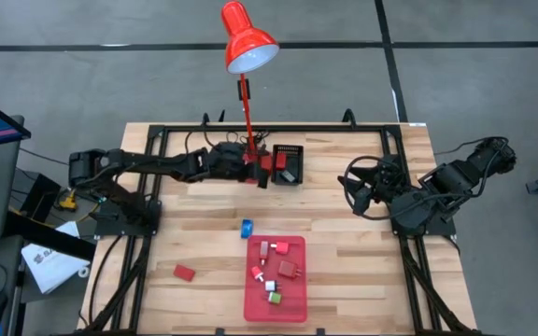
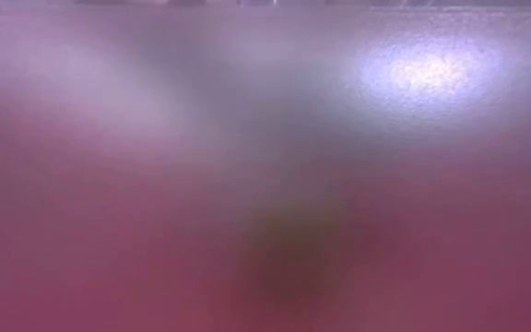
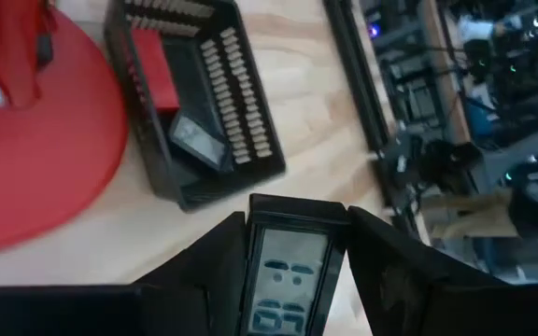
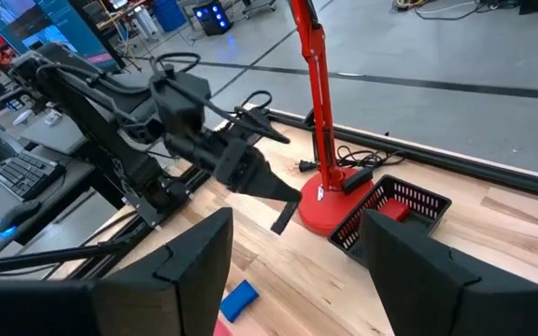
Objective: Pick & Place Office items
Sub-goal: Put the black digital clock into the black bin
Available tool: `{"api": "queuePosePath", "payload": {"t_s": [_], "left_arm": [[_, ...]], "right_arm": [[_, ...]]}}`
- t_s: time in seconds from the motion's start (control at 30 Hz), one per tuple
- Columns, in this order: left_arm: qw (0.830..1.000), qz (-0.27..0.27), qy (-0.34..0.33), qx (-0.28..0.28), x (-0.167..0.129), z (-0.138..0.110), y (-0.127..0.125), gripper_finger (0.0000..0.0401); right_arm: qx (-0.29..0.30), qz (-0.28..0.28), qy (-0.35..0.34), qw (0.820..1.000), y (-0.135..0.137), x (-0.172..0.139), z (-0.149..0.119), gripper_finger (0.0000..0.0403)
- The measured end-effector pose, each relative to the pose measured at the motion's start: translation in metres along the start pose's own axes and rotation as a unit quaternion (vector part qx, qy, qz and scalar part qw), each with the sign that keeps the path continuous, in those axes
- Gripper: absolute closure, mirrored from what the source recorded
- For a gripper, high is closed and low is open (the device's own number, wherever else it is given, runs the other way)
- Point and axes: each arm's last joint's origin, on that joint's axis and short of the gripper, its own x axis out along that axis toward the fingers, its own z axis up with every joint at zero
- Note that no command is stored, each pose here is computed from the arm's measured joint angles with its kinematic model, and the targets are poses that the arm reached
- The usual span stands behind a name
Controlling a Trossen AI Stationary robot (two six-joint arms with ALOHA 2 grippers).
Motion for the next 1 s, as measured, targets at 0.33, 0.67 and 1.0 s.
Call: {"api": "queuePosePath", "payload": {"t_s": [0.33,0.67,1.0], "left_arm": [[0.998,-0.012,-0.045,-0.040,0.044,0.009,-0.012,0.0236],[0.995,0.021,-0.081,-0.060,0.087,0.019,-0.019,0.0236],[0.991,0.065,-0.099,-0.067,0.093,0.017,-0.012,0.0230]], "right_arm": [[0.000,0.000,0.001,1.000,-0.001,0.000,0.000,0.0174],[0.005,0.010,0.011,1.000,0.001,-0.002,-0.001,0.0174],[0.001,0.011,0.013,1.000,0.001,-0.002,-0.001,0.0174]]}}
